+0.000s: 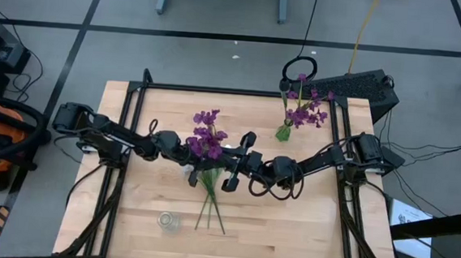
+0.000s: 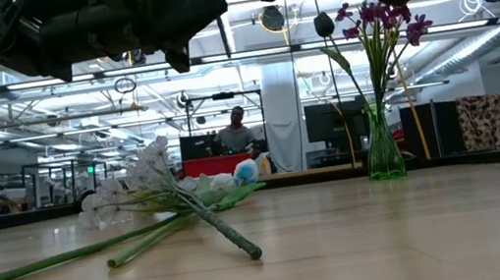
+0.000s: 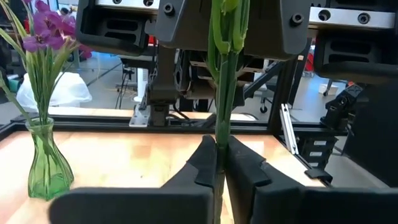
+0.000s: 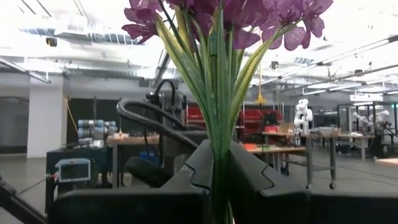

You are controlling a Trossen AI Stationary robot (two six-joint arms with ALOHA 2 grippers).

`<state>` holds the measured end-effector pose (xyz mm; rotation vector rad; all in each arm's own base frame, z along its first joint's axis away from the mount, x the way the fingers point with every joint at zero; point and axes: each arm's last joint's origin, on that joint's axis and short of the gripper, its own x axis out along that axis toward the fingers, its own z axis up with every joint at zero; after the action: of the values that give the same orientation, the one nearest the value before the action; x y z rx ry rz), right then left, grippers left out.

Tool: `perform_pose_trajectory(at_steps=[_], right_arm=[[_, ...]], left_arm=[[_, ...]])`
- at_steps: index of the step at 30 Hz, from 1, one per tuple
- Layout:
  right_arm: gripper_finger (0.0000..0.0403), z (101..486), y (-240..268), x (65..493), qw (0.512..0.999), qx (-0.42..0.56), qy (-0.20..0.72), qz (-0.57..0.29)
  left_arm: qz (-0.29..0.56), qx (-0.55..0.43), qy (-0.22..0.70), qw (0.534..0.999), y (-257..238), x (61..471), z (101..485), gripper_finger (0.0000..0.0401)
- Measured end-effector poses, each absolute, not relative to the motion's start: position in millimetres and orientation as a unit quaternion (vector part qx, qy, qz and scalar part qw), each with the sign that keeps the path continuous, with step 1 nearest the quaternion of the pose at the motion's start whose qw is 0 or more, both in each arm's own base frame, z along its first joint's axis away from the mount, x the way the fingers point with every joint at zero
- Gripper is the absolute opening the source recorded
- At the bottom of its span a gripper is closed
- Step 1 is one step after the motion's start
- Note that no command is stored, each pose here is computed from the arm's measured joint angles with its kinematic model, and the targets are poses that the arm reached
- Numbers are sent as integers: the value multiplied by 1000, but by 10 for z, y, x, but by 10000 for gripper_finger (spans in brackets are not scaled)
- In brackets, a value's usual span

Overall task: Sort flowers into vase by color
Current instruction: Put the violet flower into the green vase

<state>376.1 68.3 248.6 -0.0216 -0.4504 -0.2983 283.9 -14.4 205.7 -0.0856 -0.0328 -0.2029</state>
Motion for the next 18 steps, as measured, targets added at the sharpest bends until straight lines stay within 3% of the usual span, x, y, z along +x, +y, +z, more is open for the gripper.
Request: perform_pose_trajectory(at_steps=[6, 18], right_arm=[[37, 2426, 713, 3784, 973, 9, -174, -152], [174, 2485, 909, 3634, 973, -9, -49, -224]], left_arm=[[-96, -46, 22, 994, -63, 2840, 1981, 24], [-66, -54, 91, 992, 91, 2824, 1845, 20]])
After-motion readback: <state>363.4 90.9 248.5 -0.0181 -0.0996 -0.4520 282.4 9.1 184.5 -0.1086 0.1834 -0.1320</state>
